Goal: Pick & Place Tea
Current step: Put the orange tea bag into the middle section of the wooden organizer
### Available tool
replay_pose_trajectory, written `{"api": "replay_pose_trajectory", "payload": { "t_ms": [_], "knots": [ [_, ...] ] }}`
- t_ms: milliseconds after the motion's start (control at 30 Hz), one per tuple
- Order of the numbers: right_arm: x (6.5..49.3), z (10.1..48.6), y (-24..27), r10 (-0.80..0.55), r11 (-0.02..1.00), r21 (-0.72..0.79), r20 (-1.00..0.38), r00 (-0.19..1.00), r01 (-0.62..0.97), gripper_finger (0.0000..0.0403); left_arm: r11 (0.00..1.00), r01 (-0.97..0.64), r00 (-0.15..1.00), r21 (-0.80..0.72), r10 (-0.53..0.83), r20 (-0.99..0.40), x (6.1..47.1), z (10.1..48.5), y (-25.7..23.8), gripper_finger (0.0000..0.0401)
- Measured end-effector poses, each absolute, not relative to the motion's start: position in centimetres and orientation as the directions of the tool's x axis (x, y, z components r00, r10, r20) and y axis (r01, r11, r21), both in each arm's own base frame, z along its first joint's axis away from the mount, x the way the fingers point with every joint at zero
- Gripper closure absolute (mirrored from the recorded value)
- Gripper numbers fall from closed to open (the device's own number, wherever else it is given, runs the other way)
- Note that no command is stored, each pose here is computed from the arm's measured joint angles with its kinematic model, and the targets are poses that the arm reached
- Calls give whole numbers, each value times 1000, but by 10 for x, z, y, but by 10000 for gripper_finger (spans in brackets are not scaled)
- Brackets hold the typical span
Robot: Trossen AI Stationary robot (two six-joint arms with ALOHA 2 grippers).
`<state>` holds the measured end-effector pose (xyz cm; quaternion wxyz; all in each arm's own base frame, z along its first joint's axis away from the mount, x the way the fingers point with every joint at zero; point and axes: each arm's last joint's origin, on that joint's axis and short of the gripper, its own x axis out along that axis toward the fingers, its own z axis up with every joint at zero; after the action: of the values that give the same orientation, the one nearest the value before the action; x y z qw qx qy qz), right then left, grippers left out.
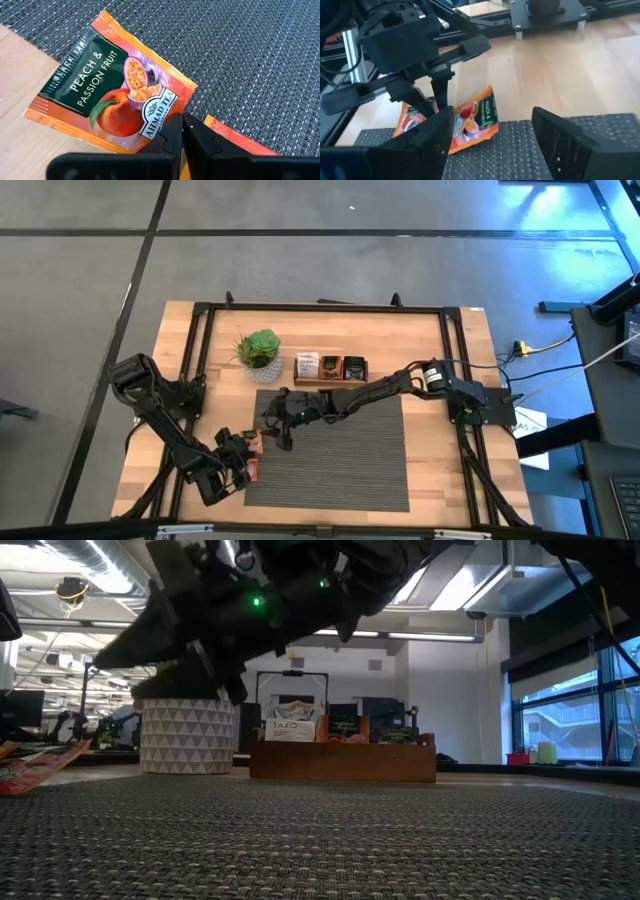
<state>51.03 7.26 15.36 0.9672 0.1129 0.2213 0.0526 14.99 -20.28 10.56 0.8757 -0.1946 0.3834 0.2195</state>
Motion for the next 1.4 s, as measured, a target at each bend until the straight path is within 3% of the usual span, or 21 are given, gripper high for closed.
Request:
{"api": "replay_pose_trajectory", "payload": {
  "t_ms": [433, 800, 1400],
  "knots": [
    [524, 121, 69, 151, 947, 320, -448, 881, 1, 163, 836, -523, 609, -165, 231, -759, 150, 105, -203, 389],
    [541, 119, 71, 154, 946, 323, -534, 831, 33, 168, 840, -514, 614, -172, 220, -758, 150, 106, -205, 389],
    [542, 121, 72, 213, 936, 352, -511, 833, -24, 267, 842, -513, 620, -169, 227, -751, 150, 106, -205, 389]
  ]
}}
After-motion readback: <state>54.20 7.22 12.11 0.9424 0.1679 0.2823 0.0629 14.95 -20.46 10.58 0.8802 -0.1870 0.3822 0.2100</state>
